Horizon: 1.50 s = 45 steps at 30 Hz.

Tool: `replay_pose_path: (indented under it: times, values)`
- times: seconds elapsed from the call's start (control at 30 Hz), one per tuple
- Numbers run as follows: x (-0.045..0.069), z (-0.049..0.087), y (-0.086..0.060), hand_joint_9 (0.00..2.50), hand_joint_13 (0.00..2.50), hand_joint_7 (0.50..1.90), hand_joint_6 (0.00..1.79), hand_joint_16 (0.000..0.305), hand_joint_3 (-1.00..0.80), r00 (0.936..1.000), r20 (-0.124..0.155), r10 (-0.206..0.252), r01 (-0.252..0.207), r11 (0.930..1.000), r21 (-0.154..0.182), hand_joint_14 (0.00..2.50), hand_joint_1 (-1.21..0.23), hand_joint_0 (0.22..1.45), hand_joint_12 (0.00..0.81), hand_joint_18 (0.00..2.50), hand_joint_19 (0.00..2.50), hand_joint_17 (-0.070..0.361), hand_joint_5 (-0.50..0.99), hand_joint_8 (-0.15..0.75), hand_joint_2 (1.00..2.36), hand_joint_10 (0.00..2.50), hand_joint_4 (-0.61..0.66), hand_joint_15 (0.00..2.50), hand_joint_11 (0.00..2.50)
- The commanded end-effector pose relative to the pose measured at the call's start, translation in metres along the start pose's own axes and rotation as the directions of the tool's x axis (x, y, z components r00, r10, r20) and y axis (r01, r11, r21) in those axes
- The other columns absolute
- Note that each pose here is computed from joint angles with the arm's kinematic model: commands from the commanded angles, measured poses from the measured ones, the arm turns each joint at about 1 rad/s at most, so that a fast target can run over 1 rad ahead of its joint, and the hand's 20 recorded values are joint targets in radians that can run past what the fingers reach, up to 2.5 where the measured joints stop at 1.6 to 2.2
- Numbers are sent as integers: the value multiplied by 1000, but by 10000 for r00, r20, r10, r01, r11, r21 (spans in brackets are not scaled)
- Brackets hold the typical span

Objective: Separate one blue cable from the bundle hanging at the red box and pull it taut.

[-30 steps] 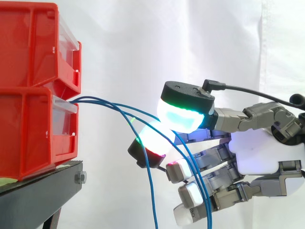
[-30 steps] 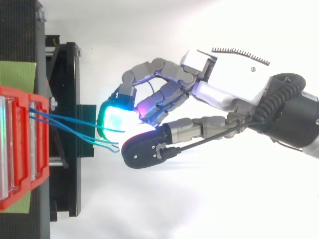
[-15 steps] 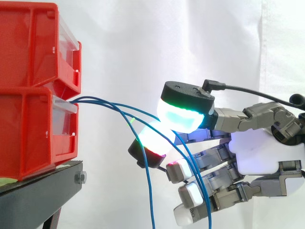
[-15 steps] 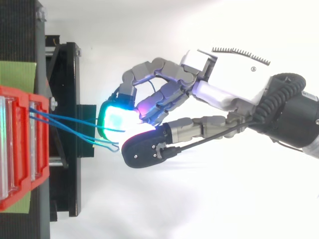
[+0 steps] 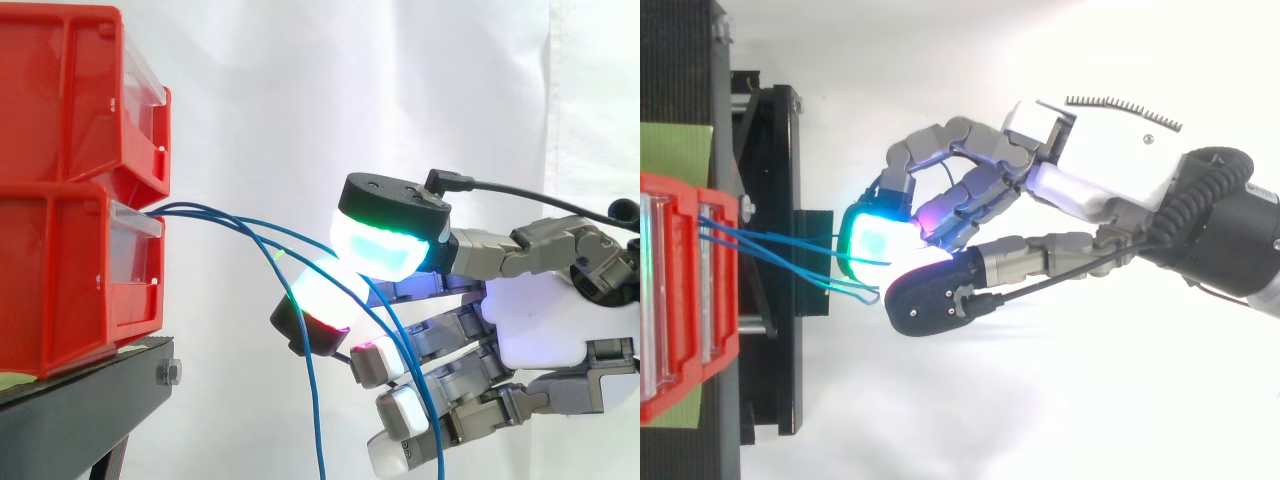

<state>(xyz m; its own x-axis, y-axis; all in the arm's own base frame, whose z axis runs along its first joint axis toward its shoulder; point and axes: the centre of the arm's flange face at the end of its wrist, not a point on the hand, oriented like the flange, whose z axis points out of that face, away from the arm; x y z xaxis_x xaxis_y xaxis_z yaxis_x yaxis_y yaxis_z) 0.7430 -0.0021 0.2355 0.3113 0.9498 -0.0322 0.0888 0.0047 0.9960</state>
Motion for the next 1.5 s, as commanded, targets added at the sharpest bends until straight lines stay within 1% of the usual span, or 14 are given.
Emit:
replay_pose_path:
  times: [0.0,0.23,0.43,0.6,0.87,1.23,1.33,1.47]
  values:
    - [0,0,0,963,995,924,875,49,-500,10000,4,-9,9,10000,23,25,-726,545,349,598,570,110,-213,247,1000,21,-32,858,1167]
    - [0,0,0,968,997,915,870,51,-500,10000,5,-17,17,10000,35,25,-745,518,355,602,564,114,-214,254,1000,20,-29,843,1165]
    - [0,-1,1,950,976,888,858,52,-500,10000,4,7,-7,10000,23,26,-792,496,361,606,559,117,-215,256,1000,19,-26,829,1146]
    - [0,-1,1,961,972,918,852,49,-500,10000,4,-9,9,10000,23,25,-693,542,346,588,576,111,-211,246,1000,19,-43,833,1170]
    - [0,0,0,966,971,917,852,49,-500,10000,-11,-17,17,10000,36,27,-691,536,350,592,570,111,-211,248,1000,20,-38,832,1172]
    - [0,0,0,971,977,910,850,49,-500,10000,5,-17,17,10000,35,25,-638,542,352,592,569,110,-209,249,1000,20,-44,828,1166]
    - [0,0,0,974,974,927,847,47,-500,10000,5,-2,1,10000,35,27,-612,570,346,583,575,107,-207,244,1000,23,-49,831,1165]
    - [-1,0,1,985,971,972,858,46,-500,10000,4,8,-8,10000,23,28,-626,616,340,579,580,104,-203,242,1000,23,-76,831,1173]
